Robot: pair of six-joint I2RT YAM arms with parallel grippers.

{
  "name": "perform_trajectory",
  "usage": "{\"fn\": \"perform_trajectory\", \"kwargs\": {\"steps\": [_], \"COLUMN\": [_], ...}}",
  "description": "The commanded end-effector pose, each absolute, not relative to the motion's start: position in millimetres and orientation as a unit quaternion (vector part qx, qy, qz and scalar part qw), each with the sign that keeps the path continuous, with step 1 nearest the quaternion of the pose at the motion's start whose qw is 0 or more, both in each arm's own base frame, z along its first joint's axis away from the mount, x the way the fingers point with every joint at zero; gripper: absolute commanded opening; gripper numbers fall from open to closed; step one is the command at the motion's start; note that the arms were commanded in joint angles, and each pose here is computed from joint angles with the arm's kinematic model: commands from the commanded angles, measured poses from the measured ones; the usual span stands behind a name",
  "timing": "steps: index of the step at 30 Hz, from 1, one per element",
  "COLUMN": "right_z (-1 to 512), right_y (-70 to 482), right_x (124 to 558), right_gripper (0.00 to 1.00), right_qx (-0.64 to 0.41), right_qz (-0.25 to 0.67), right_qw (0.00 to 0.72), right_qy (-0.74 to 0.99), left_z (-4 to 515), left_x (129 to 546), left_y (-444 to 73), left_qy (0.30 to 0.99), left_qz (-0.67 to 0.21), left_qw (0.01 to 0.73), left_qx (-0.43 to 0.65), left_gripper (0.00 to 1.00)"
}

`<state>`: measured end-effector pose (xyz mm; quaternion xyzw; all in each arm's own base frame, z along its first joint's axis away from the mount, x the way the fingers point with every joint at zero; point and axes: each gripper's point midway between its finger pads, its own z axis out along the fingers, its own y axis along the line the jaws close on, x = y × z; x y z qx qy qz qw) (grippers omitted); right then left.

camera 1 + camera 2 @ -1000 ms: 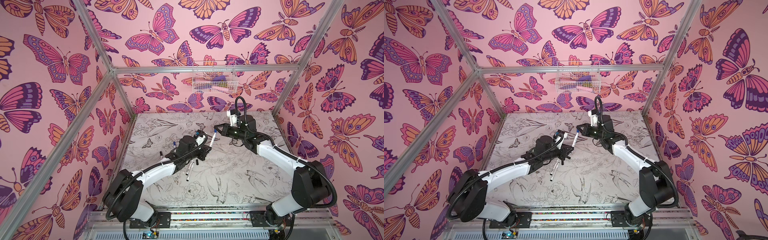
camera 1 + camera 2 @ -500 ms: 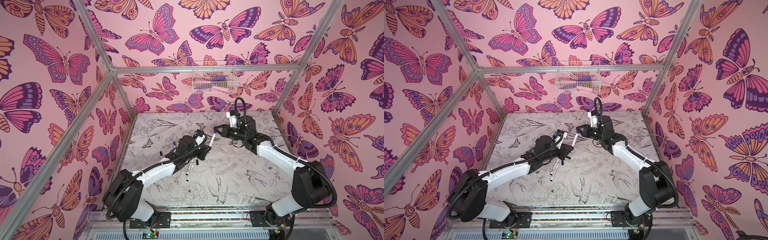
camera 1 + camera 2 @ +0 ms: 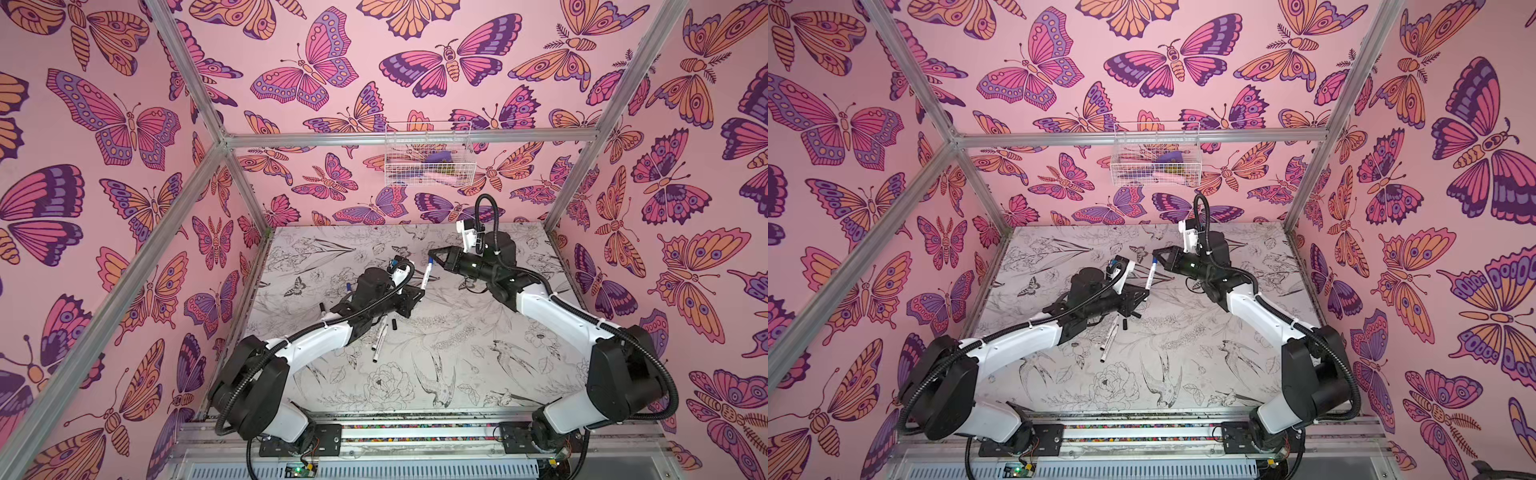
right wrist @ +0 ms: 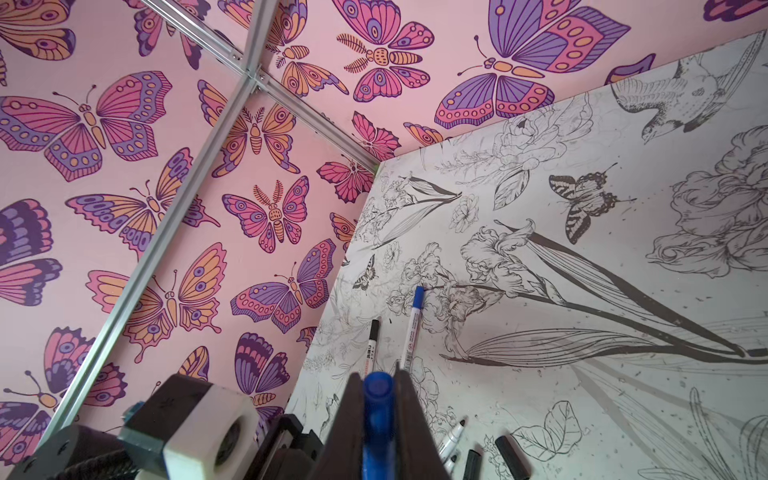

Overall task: Insert the pens into the pen caps
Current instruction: 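Lower the blue cap onto the marker tip with the right gripper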

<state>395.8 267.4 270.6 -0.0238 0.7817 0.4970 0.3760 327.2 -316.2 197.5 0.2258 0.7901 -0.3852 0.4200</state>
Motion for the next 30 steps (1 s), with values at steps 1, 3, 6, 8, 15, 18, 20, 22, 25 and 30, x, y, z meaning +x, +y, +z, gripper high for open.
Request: {"fn": "perform_trajectory", "kwargs": {"steps": [1, 3, 6, 8, 15, 18, 20, 22, 25, 30], "right_z": [286.0, 286.7, 285.3, 285.3, 289.1, 293.8, 296.1, 299.6, 304.8, 311.1], "right_y": [273.9, 273.8, 271.8, 270.5, 268.4, 274.2, 277.2, 279.8, 282.1, 280.4], "right_x": [373.2, 367.6, 360.9, 356.4, 349.3, 342.4, 339.2, 337.4, 335.6, 338.1], "right_gripper": [0.0, 0.0, 0.0, 0.0, 0.0, 0.0, 0.04, 0.08, 0.22, 0.37], "right_qx": [-0.054, -0.069, -0.084, -0.094, -0.123, -0.149, -0.16, -0.167, -0.172, -0.172], "right_qz": [0.524, 0.519, 0.507, 0.502, 0.488, 0.503, 0.509, 0.517, 0.525, 0.518], "right_qw": [0.36, 0.36, 0.358, 0.359, 0.366, 0.355, 0.35, 0.345, 0.344, 0.354], "right_qy": [0.77, 0.772, 0.779, 0.781, 0.783, 0.774, 0.77, 0.765, 0.759, 0.76], "left_z": [229.7, 240.2, 256.5, 266.1, 286.2, 288.8, 288.1, 286.0, 282.7, 274.9], "left_x": [348.8, 351.5, 354.9, 356.3, 357.5, 355.9, 354.9, 354.2, 352.2, 347.3], "left_y": [-314.2, -314.2, -312.9, -311.1, -300.5, -297.1, -296.8, -297.3, -299.6, -303.5], "left_qy": [0.766, 0.757, 0.744, 0.737, 0.717, 0.713, 0.712, 0.713, 0.714, 0.717], "left_qz": [-0.388, -0.387, -0.382, -0.378, -0.358, -0.352, -0.351, -0.351, -0.355, -0.356], "left_qw": [0.47, 0.485, 0.507, 0.522, 0.563, 0.572, 0.573, 0.571, 0.566, 0.559], "left_qx": [0.204, 0.205, 0.208, 0.206, 0.201, 0.202, 0.203, 0.205, 0.207, 0.214], "left_gripper": [0.0, 0.0, 0.0, 0.0, 0.0, 0.0, 0.0, 0.0, 0.0, 0.0]}}
